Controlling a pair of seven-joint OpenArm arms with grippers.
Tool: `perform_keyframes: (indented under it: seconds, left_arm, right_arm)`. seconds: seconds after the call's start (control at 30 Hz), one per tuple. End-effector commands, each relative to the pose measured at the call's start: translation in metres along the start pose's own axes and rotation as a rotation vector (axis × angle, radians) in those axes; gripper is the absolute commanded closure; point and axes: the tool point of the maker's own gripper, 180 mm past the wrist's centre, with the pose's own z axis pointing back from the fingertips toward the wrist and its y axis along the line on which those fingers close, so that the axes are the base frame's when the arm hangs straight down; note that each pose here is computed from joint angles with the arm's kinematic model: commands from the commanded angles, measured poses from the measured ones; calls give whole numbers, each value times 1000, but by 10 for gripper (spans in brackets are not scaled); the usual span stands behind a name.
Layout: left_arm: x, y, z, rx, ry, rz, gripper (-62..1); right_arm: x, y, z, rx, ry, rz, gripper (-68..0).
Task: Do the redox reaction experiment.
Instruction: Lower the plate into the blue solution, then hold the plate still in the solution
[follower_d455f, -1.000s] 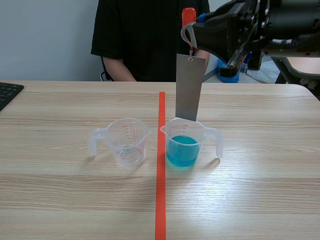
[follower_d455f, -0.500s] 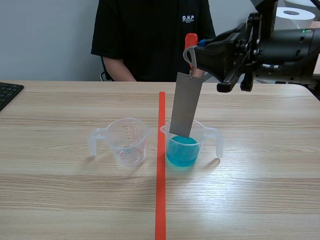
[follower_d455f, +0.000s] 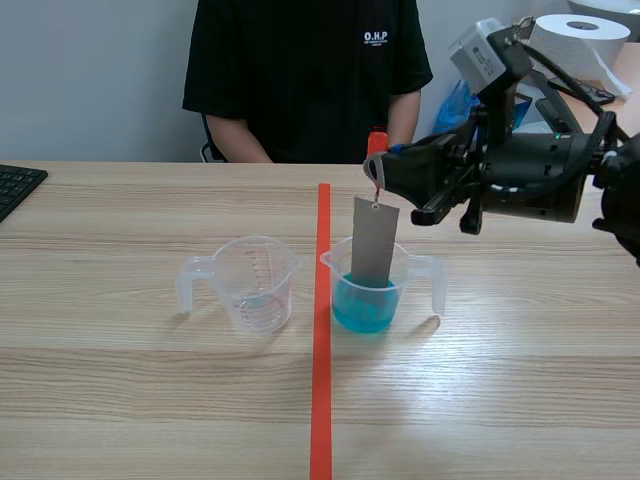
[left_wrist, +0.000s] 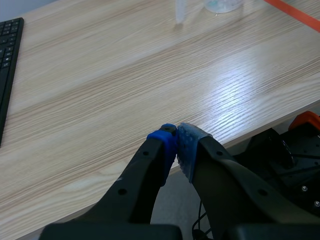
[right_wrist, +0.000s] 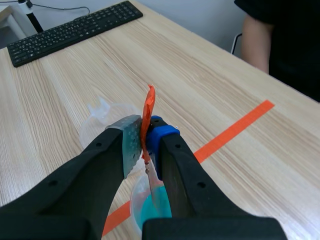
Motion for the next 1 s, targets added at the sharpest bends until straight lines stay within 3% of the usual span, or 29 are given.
perform_keyframes:
  seconds: [0.0,0.3,0.97]
  left_arm:
    - [7,3,-1,11,-29,-8,-28]
    - [7,4,-2,10,-27,-9,-27]
    - [7,4,-2,10,-29,-9,-27]
  right_arm:
    - [8,1,-3,13,-30,16,-15]
    - [-12,-8,-4,-20,-7,14,-15]
    - [-12,-9,-4,-20,-7,17,-15]
